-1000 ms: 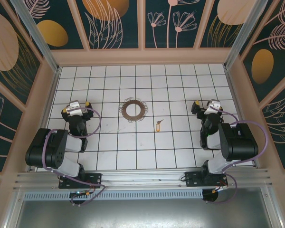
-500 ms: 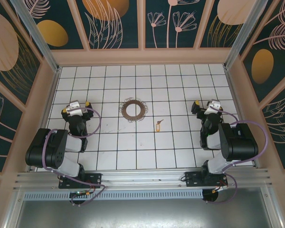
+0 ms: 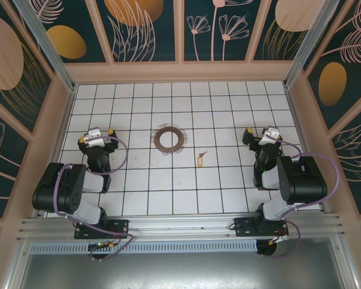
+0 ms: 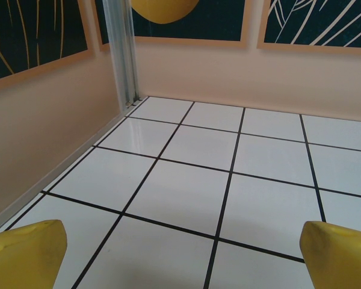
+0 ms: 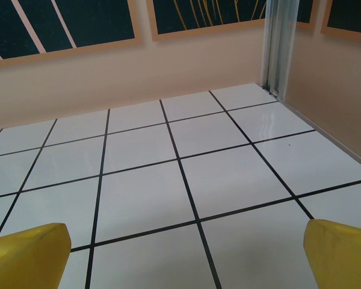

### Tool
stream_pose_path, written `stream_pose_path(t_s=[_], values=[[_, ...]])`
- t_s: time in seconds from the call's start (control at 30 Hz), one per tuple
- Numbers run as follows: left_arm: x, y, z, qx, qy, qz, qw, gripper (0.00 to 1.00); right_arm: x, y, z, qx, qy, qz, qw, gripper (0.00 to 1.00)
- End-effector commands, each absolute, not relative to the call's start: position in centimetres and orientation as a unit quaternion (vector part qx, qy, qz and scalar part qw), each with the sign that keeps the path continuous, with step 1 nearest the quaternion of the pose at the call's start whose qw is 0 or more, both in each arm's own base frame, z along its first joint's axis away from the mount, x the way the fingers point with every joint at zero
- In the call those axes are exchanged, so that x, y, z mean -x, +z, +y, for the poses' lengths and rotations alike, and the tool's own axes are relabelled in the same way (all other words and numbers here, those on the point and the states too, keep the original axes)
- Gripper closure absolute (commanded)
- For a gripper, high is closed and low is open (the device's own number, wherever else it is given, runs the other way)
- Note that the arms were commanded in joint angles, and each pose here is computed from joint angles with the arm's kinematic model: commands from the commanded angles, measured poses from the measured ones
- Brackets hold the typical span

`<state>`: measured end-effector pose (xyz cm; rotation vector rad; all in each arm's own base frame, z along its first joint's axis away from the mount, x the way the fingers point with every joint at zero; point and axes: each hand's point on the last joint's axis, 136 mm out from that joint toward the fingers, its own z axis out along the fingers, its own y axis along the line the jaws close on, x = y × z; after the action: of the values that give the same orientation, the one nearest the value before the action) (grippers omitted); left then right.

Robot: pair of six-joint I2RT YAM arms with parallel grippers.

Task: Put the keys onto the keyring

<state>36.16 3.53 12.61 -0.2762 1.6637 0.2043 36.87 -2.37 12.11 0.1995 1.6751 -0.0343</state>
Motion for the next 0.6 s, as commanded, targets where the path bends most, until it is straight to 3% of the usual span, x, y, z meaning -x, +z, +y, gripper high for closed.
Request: stream_pose_path(t_s=[0.0,0.4,0.57], values=[[-36.5,13.9,3.7,0.134,0.081,0.717,0.679,0.01,-37.0,12.9,-2.7,-0.102,-0.017,0.730,0.676,0.01],[-36.6,15.1,3.7,0.131,0.084,0.719,0.677,0.01,-36.8,14.5,-1.2,-0.069,-0.036,0.730,0.680,0.01],[-37.4,16.6,2.8,0.129,0.056,0.749,0.648,0.01,-37.6,19.8,3.4,-0.006,-0.067,0.706,0.705,0.01]])
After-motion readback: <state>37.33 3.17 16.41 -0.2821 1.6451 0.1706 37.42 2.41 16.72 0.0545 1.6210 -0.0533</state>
